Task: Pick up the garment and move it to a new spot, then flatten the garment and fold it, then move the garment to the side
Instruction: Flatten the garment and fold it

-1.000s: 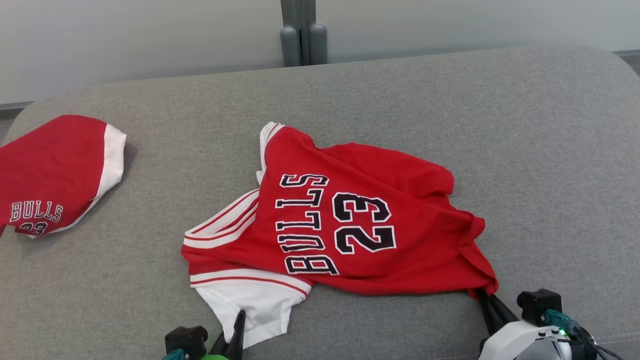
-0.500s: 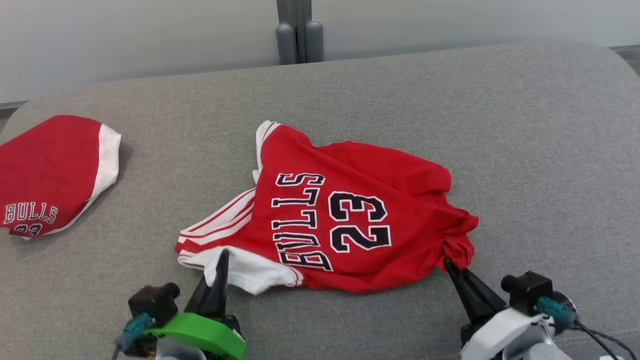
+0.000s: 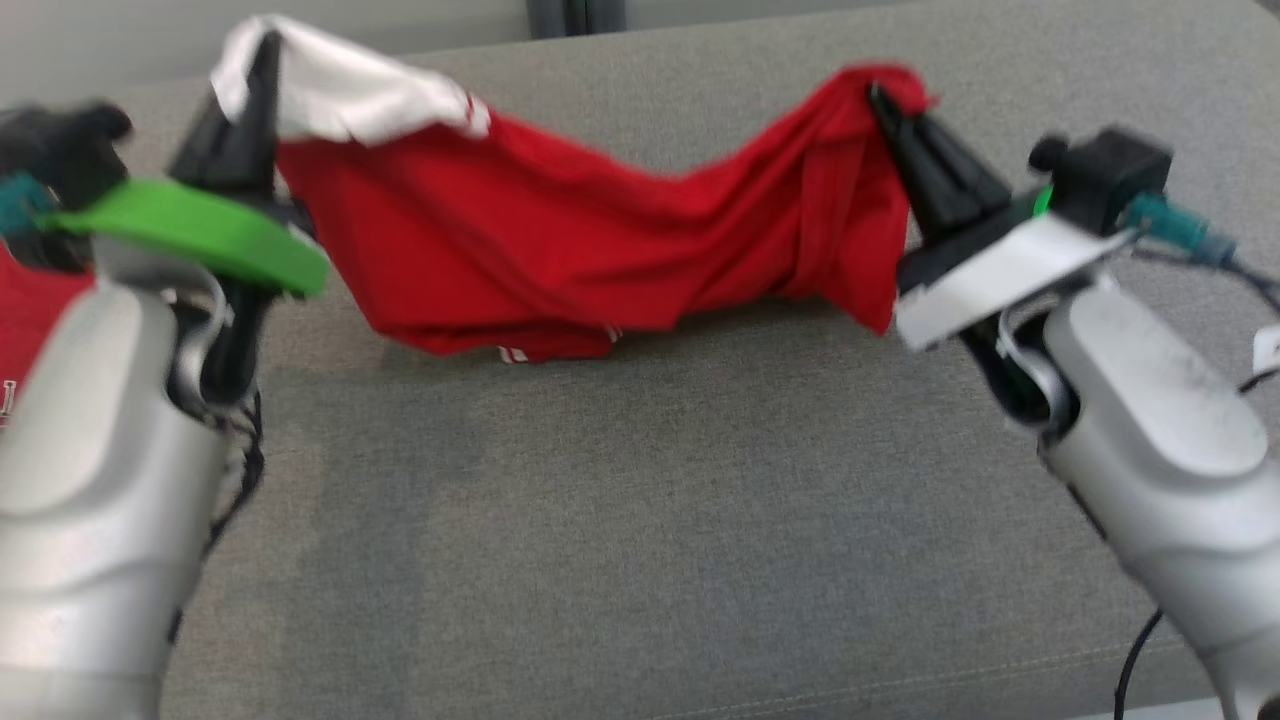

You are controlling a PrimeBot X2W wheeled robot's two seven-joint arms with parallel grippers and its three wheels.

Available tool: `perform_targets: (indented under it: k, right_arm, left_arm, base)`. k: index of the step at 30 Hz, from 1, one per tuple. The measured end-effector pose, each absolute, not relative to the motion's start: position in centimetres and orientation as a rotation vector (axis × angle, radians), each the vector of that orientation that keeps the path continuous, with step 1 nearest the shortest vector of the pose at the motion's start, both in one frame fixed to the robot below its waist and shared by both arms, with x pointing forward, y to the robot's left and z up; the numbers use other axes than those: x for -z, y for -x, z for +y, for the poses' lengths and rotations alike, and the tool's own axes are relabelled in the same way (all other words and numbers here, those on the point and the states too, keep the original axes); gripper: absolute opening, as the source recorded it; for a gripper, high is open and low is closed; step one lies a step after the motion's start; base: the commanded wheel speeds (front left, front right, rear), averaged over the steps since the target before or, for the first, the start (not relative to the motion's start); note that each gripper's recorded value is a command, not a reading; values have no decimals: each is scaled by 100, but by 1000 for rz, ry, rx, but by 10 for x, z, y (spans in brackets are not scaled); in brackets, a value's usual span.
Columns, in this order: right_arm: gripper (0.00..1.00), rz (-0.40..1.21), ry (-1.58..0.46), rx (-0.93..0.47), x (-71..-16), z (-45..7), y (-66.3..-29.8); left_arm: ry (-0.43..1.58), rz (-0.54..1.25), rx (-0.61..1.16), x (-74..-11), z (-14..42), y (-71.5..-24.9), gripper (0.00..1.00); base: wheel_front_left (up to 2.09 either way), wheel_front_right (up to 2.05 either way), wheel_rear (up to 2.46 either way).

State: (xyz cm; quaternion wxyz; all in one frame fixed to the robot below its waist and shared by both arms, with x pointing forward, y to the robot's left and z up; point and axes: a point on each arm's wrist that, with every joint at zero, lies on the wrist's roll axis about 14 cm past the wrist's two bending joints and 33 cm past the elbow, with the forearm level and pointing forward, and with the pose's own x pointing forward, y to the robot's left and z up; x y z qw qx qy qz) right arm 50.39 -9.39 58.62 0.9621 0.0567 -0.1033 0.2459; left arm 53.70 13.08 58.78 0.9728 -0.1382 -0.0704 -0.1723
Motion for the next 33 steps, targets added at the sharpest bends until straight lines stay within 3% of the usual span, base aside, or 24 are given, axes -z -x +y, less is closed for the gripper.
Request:
perform_targets:
  k: [11, 16, 22, 27, 33]
  right_arm:
    - [0, -347, -163, -464, -696, -101, -635]
    - [0, -391, -112, -449, -726, -101, -661]
    - [0, -422, -19, -452, -750, -100, -668]
    - [0, -365, -21, -463, -724, -99, -679]
    - [0, -218, -27, -484, -649, -106, -681]
  left_arm:
    - [325, -392, 301, -728, 146, -662, 0]
    - [327, -521, 328, -784, 130, -679, 0]
    - [278, -589, 372, -825, 111, -673, 0]
    - [269, -526, 379, -794, 105, -686, 0]
    - [354, -375, 348, -703, 116, -701, 0]
  base:
    - [0, 0, 0]
    - [0, 0, 0]
    - [0, 0, 0]
    - [0, 0, 0]
    - [0, 0, 0]
